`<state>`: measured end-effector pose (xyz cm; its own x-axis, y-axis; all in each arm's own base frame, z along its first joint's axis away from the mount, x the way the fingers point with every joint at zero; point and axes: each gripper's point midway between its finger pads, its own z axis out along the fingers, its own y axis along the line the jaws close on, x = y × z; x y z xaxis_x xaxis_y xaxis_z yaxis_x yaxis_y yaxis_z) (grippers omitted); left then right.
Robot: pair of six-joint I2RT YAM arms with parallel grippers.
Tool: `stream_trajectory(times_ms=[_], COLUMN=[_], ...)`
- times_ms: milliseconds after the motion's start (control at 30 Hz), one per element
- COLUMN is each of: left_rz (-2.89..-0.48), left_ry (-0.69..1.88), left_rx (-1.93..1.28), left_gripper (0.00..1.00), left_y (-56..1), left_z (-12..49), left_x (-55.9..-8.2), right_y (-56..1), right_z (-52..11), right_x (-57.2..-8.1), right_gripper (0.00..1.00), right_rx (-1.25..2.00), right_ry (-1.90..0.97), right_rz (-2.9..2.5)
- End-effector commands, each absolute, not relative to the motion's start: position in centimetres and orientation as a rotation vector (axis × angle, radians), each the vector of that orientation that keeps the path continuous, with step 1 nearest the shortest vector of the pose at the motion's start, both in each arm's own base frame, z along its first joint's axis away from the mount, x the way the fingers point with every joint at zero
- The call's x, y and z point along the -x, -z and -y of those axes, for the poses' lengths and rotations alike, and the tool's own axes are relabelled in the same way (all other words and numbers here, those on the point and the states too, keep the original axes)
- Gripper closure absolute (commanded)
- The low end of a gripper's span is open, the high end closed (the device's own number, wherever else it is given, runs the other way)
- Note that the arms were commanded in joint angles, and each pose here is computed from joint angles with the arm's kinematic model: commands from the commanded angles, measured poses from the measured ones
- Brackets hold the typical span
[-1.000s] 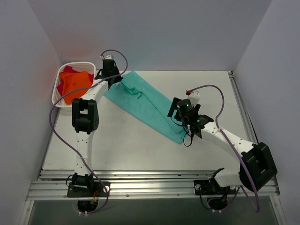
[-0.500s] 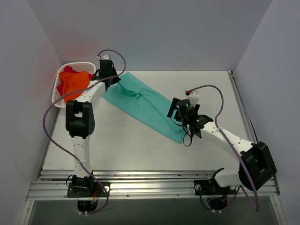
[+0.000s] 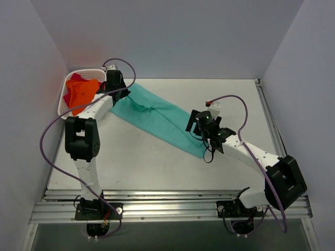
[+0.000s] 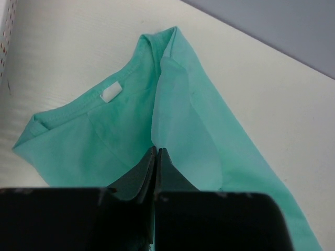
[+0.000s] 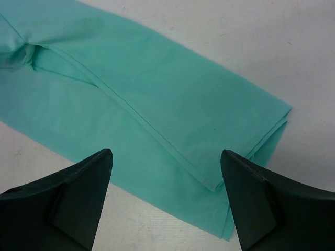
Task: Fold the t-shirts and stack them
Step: Fold the tshirt
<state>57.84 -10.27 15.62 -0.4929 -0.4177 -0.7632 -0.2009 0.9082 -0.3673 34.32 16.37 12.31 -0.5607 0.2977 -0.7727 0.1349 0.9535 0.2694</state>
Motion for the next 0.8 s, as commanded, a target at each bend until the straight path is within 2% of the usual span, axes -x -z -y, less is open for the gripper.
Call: stream_trajectory(times_ms=[0,300,367,400,433,467,500,533,600,767], left_rz=[-2.084,-2.24,-2.263,-2.301,-2.313,-2.322,-2.328,-2.333,-2.317,-2.296], left_ry=[0.283,0.16,0.127,0.108,0.099,0.095,0.092,0.086,0.088,0.085], left_rx=[0.497,0.626,0.654,0.672,0.682,0.691,0.705,0.716,0.724,0.727], left_gripper=[0.98,0.97,0.93,0.85,0.71,0.5,0.21,0.11,0.04,0.06], left_y=[-15.6,-8.1,-7.1,-5.7,-5.2,-5.0,-4.6,-4.2,-4.5,-5.2], left_z=[9.3,7.4,6.9,6.7,6.5,6.4,6.4,6.2,6.2,6.0], left_x=[-56.7,-53.2,-53.1,-52.7,-52.7,-52.6,-52.6,-52.4,-52.4,-52.5], right_y=[-12.0,-11.4,-11.4,-11.4,-11.3,-11.4,-11.3,-11.4,-11.4,-11.4], right_z=[-16.6,-17.0,-17.1,-17.1,-17.1,-17.1,-17.0,-17.0,-16.9,-16.9], right_x=[-34.5,-34.5,-34.5,-34.5,-34.5,-34.5,-34.5,-34.5,-34.4,-34.5], right_gripper=[0.2,0.2,0.2,0.2,0.2,0.2,0.2,0.2,0.2,0.2], right_rx=[-0.29,-0.278,-0.276,-0.278,-0.276,-0.277,-0.276,-0.277,-0.278,-0.277], right_ry=[-0.223,-0.223,-0.225,-0.223,-0.221,-0.223,-0.221,-0.222,-0.217,-0.218], right_rz=[-2.168,-2.186,-2.187,-2.187,-2.189,-2.186,-2.189,-2.185,-2.187,-2.184])
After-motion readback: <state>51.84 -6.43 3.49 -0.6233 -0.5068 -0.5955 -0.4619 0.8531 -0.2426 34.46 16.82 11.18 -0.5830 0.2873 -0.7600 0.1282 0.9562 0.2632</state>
